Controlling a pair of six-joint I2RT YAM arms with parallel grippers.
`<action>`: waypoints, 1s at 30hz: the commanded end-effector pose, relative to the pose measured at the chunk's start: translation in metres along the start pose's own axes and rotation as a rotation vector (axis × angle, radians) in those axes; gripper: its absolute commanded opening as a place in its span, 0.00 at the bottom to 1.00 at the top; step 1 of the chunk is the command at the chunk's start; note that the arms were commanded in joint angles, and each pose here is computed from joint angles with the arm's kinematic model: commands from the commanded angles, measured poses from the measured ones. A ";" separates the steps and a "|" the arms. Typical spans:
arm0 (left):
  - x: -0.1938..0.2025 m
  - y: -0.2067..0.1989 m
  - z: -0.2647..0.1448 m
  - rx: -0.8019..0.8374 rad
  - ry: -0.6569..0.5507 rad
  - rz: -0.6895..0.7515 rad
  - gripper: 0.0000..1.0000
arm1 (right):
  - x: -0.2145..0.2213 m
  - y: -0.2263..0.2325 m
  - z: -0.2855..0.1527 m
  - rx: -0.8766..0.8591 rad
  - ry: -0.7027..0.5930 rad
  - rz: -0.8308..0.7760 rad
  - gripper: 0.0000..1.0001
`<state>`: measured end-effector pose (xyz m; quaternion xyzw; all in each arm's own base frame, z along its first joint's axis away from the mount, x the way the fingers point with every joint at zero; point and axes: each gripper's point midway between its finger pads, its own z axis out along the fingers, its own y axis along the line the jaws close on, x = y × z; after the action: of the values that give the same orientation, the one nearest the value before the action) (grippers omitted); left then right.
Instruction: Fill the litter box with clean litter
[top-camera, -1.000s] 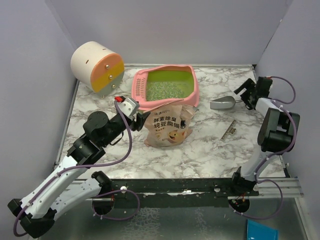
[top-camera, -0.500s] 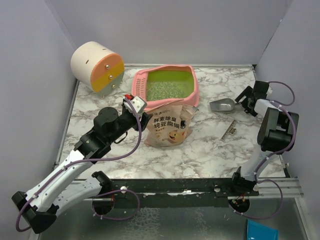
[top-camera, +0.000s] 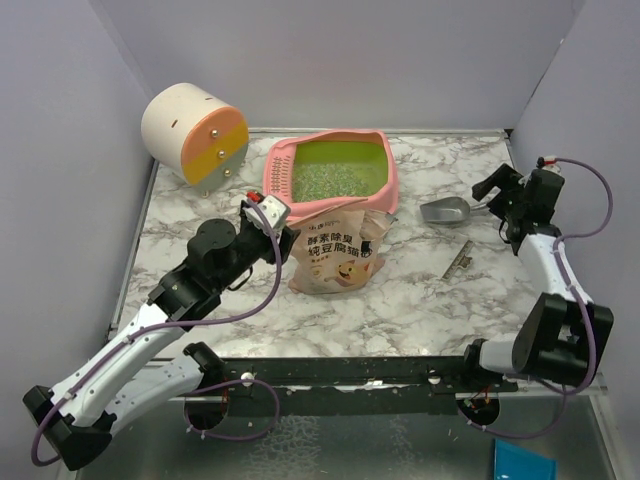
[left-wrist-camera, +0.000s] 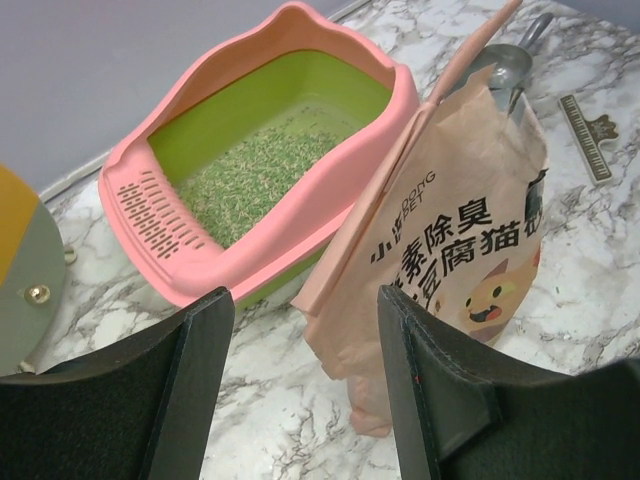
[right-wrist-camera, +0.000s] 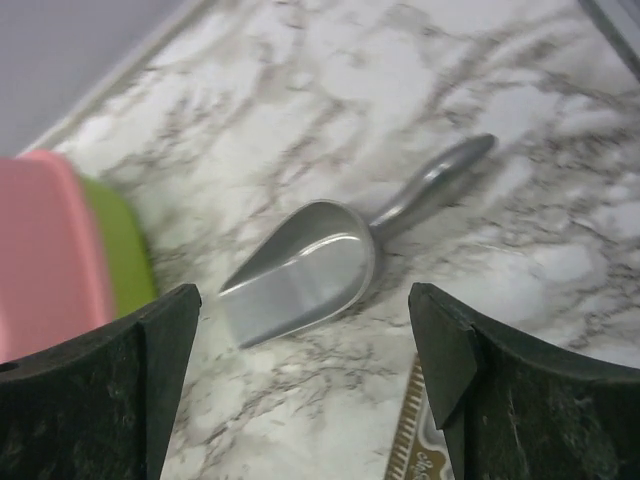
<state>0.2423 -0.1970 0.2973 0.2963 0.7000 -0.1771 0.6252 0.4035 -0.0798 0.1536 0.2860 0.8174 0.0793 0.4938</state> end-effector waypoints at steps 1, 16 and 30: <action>0.005 0.012 -0.001 -0.077 0.005 -0.031 0.62 | -0.012 0.074 -0.049 -0.414 -0.060 -0.131 0.86; -0.005 -0.007 0.002 0.034 -0.109 -0.016 0.87 | 0.069 0.148 -0.139 -1.090 0.109 -0.243 0.74; 0.010 -0.006 -0.002 0.021 -0.110 -0.017 0.88 | 0.135 0.186 -0.148 -1.431 0.255 -0.319 0.71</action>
<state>0.2298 -0.1955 0.2811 0.2777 0.6736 -0.2150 0.6503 0.3163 0.1350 0.1922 -0.1342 0.6911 0.5377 0.4640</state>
